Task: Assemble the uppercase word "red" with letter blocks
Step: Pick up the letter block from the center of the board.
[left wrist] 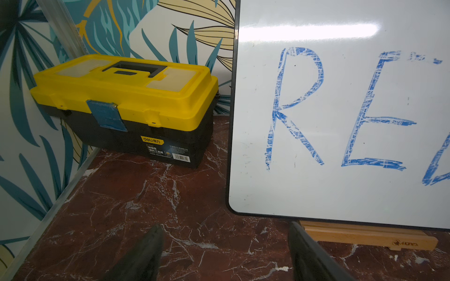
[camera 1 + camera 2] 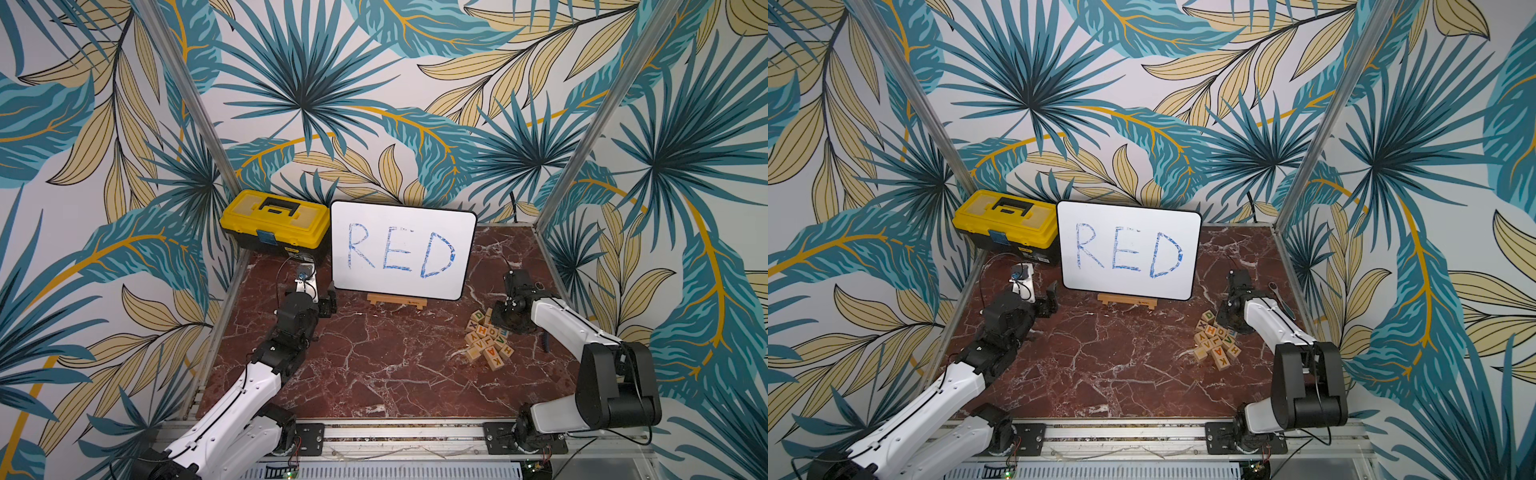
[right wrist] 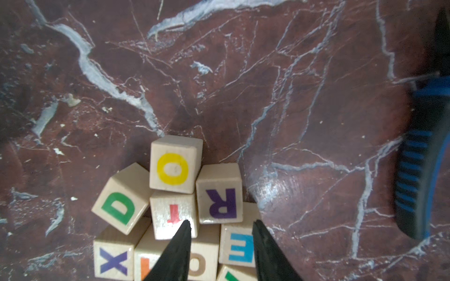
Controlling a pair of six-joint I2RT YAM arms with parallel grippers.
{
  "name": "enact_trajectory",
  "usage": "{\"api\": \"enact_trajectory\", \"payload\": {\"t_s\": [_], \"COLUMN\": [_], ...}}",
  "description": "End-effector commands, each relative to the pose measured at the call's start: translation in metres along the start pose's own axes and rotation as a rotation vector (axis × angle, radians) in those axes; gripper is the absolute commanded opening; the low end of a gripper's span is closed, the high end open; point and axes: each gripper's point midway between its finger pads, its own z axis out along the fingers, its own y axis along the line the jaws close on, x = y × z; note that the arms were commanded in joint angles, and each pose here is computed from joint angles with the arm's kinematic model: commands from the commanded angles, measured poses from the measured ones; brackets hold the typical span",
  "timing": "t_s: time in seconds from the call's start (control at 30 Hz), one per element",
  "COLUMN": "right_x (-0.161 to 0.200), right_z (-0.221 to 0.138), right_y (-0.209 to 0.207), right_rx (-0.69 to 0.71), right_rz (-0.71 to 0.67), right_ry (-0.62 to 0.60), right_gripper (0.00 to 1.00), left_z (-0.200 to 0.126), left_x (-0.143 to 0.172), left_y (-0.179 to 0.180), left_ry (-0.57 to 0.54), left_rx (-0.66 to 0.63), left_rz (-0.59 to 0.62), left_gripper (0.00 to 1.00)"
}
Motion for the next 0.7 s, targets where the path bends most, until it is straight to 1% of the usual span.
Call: {"api": "enact_trajectory", "payload": {"t_s": [0.0,0.17,0.33,0.67], "right_x": [0.001,-0.004,-0.003,-0.003], "right_z": [0.007,0.010,0.014,0.017], "right_y": [-0.009,-0.008,0.000,-0.003], "right_rx": [0.027,0.019,-0.022,0.004], "right_rz": [0.017,0.018,0.010,-0.001], "right_ry": [0.005,0.005,0.020,0.027], "right_gripper": [0.43,0.43,0.43,0.43], "left_z": [-0.006,-0.006,-0.005,-0.002], "left_x": [-0.028,-0.030,-0.029,-0.027], "left_y": [-0.001,-0.001,-0.001,-0.001], "left_ry": [-0.055,-0.057,-0.054,-0.044], "left_rx": [-0.002,-0.003,-0.007,-0.011], "left_rz": [-0.011,-0.009,-0.010,-0.003], "left_gripper": [0.80,0.80,0.80,0.80]}}
